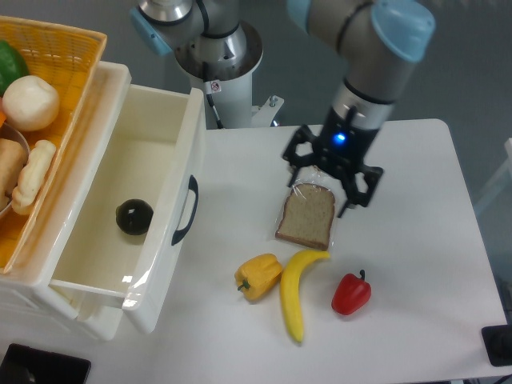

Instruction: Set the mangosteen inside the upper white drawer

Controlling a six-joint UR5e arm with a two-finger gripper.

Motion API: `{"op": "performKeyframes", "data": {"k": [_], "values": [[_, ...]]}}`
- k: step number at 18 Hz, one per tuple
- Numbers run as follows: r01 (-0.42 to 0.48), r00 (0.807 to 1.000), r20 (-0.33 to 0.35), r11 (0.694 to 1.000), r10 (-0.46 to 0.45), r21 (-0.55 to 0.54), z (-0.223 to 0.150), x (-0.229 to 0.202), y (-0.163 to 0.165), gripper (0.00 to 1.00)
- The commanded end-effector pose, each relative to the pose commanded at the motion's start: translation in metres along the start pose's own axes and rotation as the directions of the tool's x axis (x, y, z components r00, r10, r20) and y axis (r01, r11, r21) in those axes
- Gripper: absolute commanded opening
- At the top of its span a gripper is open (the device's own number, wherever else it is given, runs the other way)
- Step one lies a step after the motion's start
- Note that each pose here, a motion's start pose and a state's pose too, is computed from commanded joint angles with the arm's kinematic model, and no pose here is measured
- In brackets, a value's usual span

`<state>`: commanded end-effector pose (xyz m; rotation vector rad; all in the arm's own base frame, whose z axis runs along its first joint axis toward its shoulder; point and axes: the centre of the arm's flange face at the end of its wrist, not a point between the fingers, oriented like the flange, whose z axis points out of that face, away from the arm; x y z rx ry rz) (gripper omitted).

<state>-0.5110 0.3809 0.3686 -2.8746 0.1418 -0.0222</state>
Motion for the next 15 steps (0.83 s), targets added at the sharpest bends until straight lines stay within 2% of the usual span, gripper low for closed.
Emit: {"op": "performKeyframes", "data": {"k": [2, 4, 6, 10, 12, 15], "values": [[-0.015, 1.000, -0.010, 1.000, 0.014, -0.012, 0.012, -0.012, 0.010, 1.00], [-0.123, 0.992, -0.012, 0.989, 0.123, -0.081, 0.021, -0.024, 0.021, 1.00], [-0.213, 0.977, -0.033, 0.964, 0.211, -0.159, 0.032, -0.031, 0.032, 1.00], [-0.248, 0.969, -0.064, 0.945, 0.240, -0.211, 0.053, -0.047, 0.050, 1.00], [-0.314, 0.949, -0.086, 0.920, 0.302, -0.233, 0.057, -0.048, 0.055, 1.00], [-0.322, 0.947, -0.094, 0.918, 0.308, -0.233, 0.066, -0.049, 0.054, 1.00]]}}
